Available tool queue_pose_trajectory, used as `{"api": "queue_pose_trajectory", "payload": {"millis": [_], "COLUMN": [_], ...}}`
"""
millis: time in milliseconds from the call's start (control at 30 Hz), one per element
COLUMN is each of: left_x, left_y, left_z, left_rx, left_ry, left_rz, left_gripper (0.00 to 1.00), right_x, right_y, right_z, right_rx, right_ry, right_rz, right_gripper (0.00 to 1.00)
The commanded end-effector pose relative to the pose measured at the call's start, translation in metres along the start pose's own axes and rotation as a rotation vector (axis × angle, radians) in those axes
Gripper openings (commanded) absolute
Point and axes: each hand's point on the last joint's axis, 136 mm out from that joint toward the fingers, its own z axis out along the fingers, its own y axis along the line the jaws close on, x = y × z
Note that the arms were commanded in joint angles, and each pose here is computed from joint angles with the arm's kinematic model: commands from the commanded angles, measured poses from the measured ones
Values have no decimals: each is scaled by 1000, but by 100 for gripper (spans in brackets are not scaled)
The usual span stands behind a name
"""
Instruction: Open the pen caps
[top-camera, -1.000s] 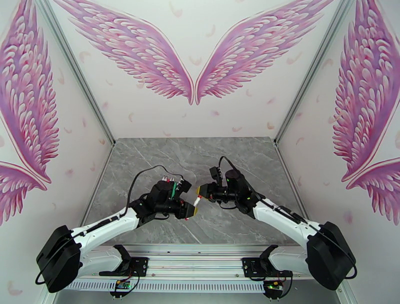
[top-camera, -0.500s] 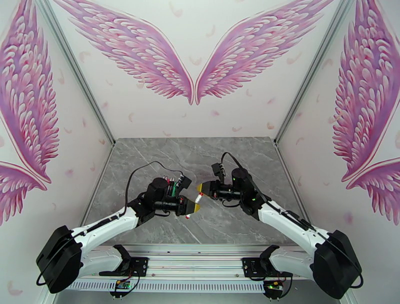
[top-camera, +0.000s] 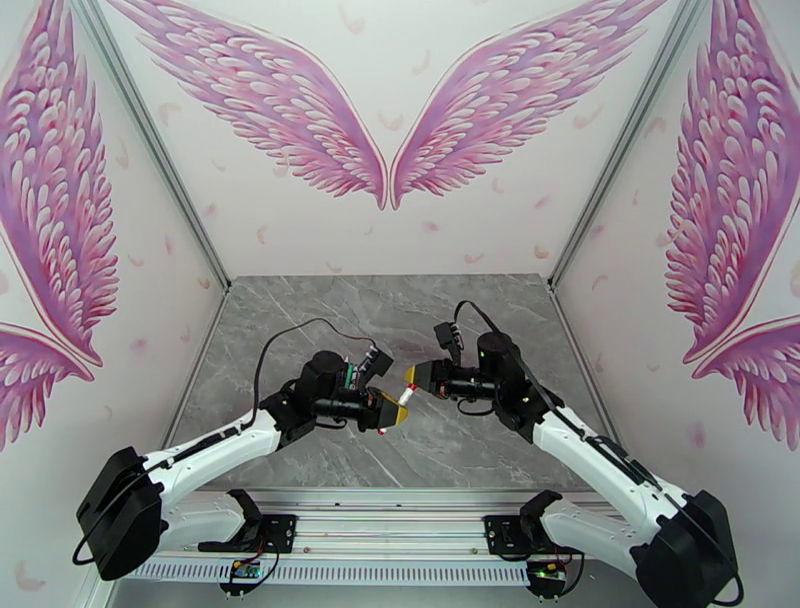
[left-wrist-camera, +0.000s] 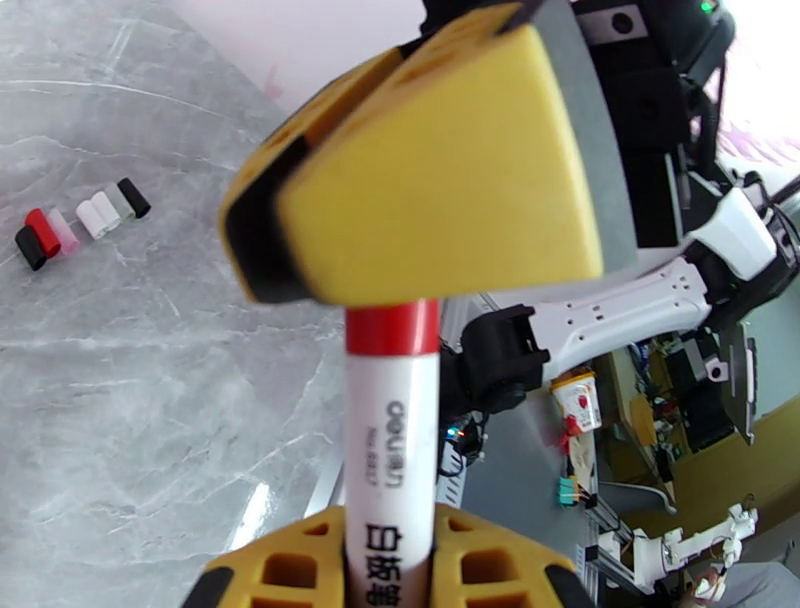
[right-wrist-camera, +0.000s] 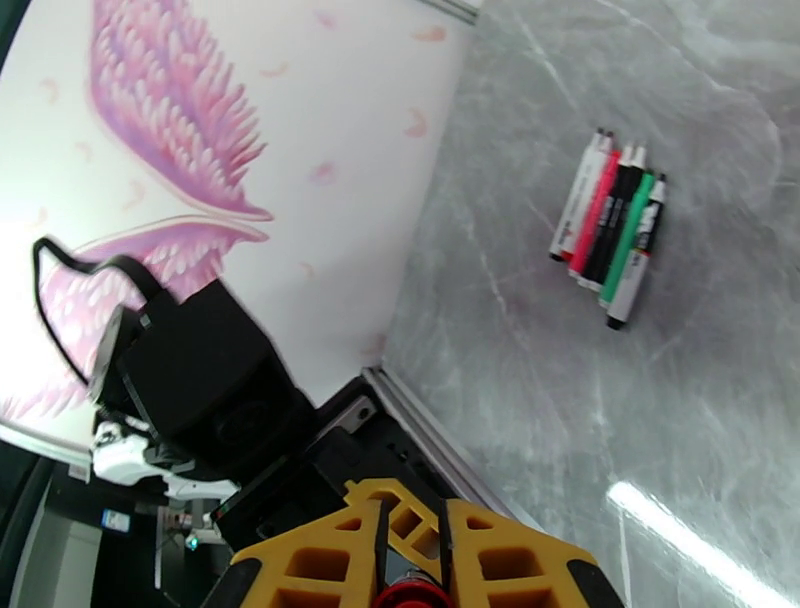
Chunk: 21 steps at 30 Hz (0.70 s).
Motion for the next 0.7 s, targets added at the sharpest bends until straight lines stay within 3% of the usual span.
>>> {"api": "queue_pose_trajectory", "payload": {"millis": [0,300,500,667], "left_x": [36,47,48,33], "left_y": [46,33,10,2], "left_z": [-1,14,24,18], "left_rx": [-294,-475,-383,-305], "left_ry": [125,221,210,123], "left_rz": [-29,172,176,110], "left_gripper": [1,0,0,0], "right_x": [-24,-43,-52,-52], "right_y": [-31,-74,-86,-83], "right_z": [-16,-38,-46,-51], "right_rx": [204,335,307,297], "right_ry": [-109,-184,-214,-209], "right_rz": [55,173,216,141], "right_gripper": [8,4,3,5]}}
